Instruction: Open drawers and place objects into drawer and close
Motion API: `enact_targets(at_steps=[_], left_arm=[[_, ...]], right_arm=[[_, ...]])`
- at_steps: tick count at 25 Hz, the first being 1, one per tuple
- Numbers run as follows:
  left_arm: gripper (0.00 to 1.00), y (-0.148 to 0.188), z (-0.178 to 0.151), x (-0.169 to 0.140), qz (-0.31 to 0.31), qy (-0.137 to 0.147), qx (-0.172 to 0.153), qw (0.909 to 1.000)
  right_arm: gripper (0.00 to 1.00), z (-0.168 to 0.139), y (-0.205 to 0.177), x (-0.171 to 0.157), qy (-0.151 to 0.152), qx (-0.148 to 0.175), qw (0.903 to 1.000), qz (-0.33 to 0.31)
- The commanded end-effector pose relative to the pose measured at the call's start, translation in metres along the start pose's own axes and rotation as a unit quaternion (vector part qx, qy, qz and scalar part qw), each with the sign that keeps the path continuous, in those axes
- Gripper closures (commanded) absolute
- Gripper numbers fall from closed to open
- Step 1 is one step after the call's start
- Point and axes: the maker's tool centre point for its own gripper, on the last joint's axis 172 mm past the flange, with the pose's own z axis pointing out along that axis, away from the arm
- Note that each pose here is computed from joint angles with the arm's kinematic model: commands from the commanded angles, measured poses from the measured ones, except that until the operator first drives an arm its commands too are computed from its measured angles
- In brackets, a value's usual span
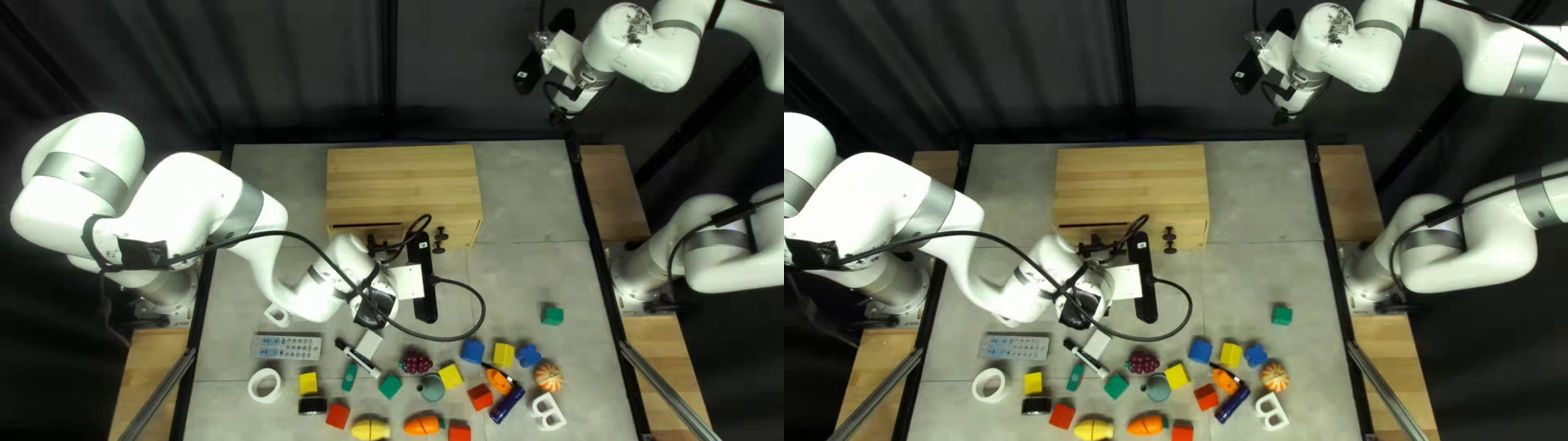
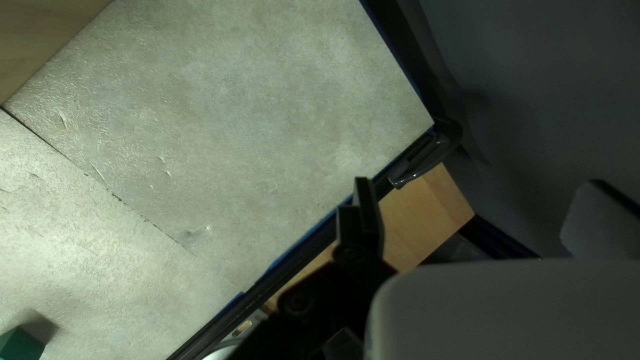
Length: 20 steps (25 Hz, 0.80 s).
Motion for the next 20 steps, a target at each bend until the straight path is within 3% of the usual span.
enact_targets(at_steps=[1,20], left_arm=[[0.00,0.000,0.003,0.000,-0.001,-0.001,-0.001,1.0000],[0.00,0.018,-0.015,-0.014,-0.006,0.006,-0.027,0.9996]], right_arm=[[0.00,0.000,0.000,0.000,0.000,0.000,1.0000,0.000],[0.00,0.000,0.000,0.000,0.000,0.000,1.0000,0.000]])
